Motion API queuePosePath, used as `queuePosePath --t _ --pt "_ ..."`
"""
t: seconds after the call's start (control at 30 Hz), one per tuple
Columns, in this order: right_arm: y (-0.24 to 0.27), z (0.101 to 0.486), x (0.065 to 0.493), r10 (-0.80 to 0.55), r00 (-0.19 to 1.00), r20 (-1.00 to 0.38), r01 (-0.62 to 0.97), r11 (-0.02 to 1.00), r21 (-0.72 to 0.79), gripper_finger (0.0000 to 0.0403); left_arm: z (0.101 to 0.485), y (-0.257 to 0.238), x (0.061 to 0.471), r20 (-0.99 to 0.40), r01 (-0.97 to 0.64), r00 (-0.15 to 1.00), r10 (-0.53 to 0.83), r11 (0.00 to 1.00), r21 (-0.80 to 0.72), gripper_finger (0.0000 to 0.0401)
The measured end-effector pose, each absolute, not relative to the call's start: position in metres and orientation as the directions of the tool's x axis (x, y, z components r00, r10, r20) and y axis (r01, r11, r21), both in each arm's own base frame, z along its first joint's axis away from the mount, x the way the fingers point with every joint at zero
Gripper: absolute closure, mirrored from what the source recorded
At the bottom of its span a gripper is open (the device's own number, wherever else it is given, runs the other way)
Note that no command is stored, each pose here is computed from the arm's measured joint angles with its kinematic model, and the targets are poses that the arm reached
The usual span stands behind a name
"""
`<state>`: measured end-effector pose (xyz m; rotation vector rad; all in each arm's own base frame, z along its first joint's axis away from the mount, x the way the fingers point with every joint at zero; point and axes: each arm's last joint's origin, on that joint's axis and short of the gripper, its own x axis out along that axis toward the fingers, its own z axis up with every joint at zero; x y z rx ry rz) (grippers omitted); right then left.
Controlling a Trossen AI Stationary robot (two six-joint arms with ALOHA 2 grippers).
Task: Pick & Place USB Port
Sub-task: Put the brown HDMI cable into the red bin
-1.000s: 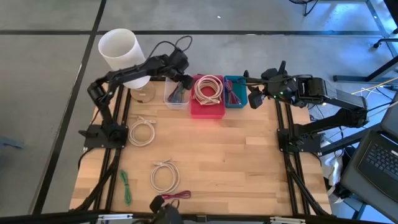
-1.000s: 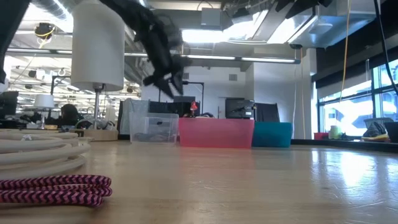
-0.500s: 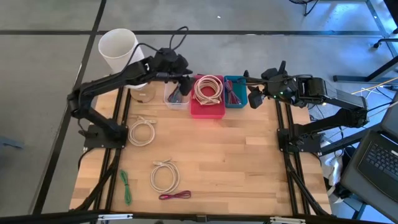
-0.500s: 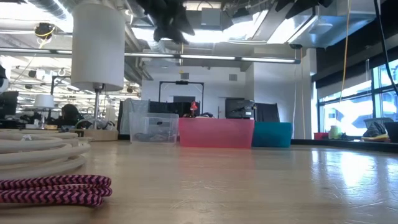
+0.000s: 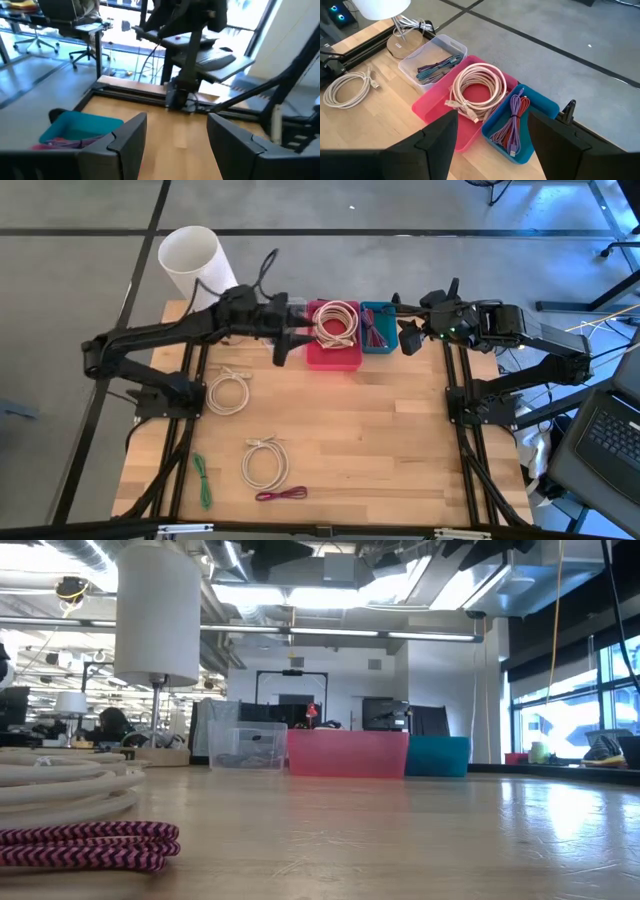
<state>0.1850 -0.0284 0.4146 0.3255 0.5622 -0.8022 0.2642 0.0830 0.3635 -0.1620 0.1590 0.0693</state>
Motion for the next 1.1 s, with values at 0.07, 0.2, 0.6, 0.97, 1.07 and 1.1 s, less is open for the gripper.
queuePosePath --t 0.07,0.2,0.6,0.97,1.07,1.1 --pt "-0.028 0.415 0.185 -0.584 0.561 -0.587 0.751 0.658 0.064 0.0162 0.362 0.079 0.254 -0.137 -0.080 0.989 0.056 0.982 -0.170 0.0201" --pt "-0.028 0.415 0.185 -0.583 0.561 -0.587 0.750 0.658 0.063 0.0162 0.366 0.073 0.234 -0.083 -0.085 0.994 0.071 0.980 -0.181 0.0201" --pt "-0.028 0.415 0.185 -0.583 0.561 -0.587 0.750 0.658 0.063 0.0162 0.397 0.061 0.195 0.138 -0.063 0.987 0.077 0.993 -0.098 0.0201" --pt "-0.028 0.414 0.186 -0.581 0.561 -0.590 0.752 0.655 0.070 0.0162 0.393 0.062 0.199 0.108 -0.067 0.991 0.079 0.991 -0.114 0.0201" --pt "-0.028 0.413 0.192 -0.544 0.584 -0.602 0.730 0.677 0.097 0.0162 0.393 0.062 0.199 0.108 -0.067 0.991 0.080 0.991 -0.114 0.0201" --pt "-0.027 0.412 0.198 -0.514 0.611 -0.602 0.710 0.693 0.129 0.0162 0.393 0.062 0.199 0.108 -0.067 0.991 0.080 0.991 -0.114 0.0201"
